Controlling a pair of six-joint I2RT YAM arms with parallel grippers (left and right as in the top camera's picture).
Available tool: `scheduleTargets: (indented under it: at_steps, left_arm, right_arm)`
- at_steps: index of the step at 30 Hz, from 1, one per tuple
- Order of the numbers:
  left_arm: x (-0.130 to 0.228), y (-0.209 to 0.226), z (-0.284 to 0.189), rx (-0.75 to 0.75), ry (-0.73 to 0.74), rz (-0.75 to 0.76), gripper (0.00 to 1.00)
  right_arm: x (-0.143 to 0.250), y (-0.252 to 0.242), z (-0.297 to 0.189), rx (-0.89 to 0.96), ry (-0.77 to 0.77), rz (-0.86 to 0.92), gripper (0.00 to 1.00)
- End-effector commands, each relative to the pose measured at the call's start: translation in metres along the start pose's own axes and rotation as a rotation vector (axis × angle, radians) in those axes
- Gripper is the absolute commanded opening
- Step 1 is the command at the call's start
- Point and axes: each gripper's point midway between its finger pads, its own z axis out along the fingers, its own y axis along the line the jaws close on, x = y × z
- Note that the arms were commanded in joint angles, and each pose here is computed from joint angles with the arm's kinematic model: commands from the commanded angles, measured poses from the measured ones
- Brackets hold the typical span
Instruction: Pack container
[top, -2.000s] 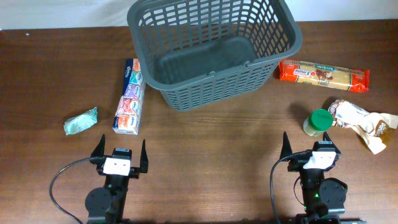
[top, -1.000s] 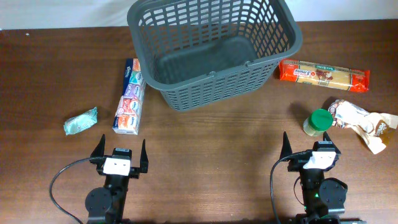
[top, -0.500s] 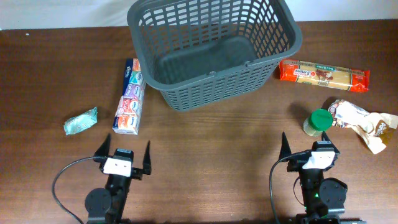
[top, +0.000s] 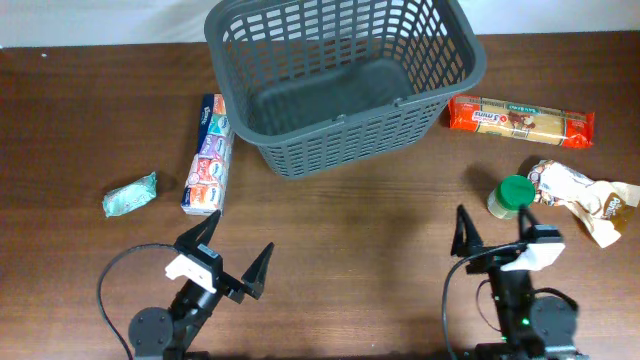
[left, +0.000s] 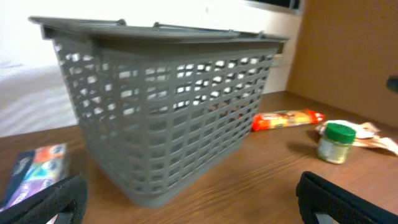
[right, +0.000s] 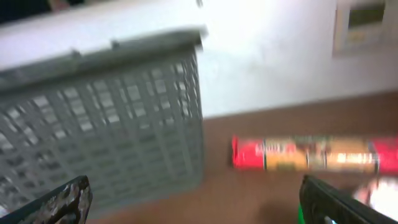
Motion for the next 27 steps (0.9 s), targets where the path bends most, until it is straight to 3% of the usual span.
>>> scheduleTargets:
  at_steps: [1, 7, 11, 14, 16, 22, 27]
  left_arm:
    - [-0.035, -0.024, 0.001, 0.134, -0.042, 0.020, 0.99]
    - [-0.069, -0.060, 0.003, 0.335, -0.041, 0.045, 0.99]
    - [-0.063, -0.089, -0.010, 0.524, -0.010, 0.053, 0.99]
    - [-0.070, -0.099, -0.016, 0.583, -0.043, 0.101, 0.99]
    - [-0.079, -0.097, -0.015, 0.565, -0.069, 0.102, 0.99]
    - [-0.121, -0.081, 0.001, 0.459, -0.105, 0.089, 0.99]
    - [-0.152, -0.086, 0.035, 0.527, 0.035, -0.040, 0.99]
  right_arm:
    - [-0.054, 0.017, -0.001, -0.045, -0.053, -0.033, 0.99]
    - [-0.083, 0.073, 0.012, -0.308, 0.173, -0.006, 0.99]
    - [-0.062, 0.095, 0.014, -0.440, 0.356, 0.049, 0.99]
    - [-0.050, 0.105, 0.015, -0.510, 0.425, 0.081, 0.99]
    - [-0.056, 0.107, 0.019, -0.515, 0.426, 0.089, 0.99]
    - [-0.124, 0.096, 0.038, -0.386, 0.323, -0.017, 0.99]
    - [-0.160, 0.078, 0.048, -0.248, 0.403, -0.146, 0.99]
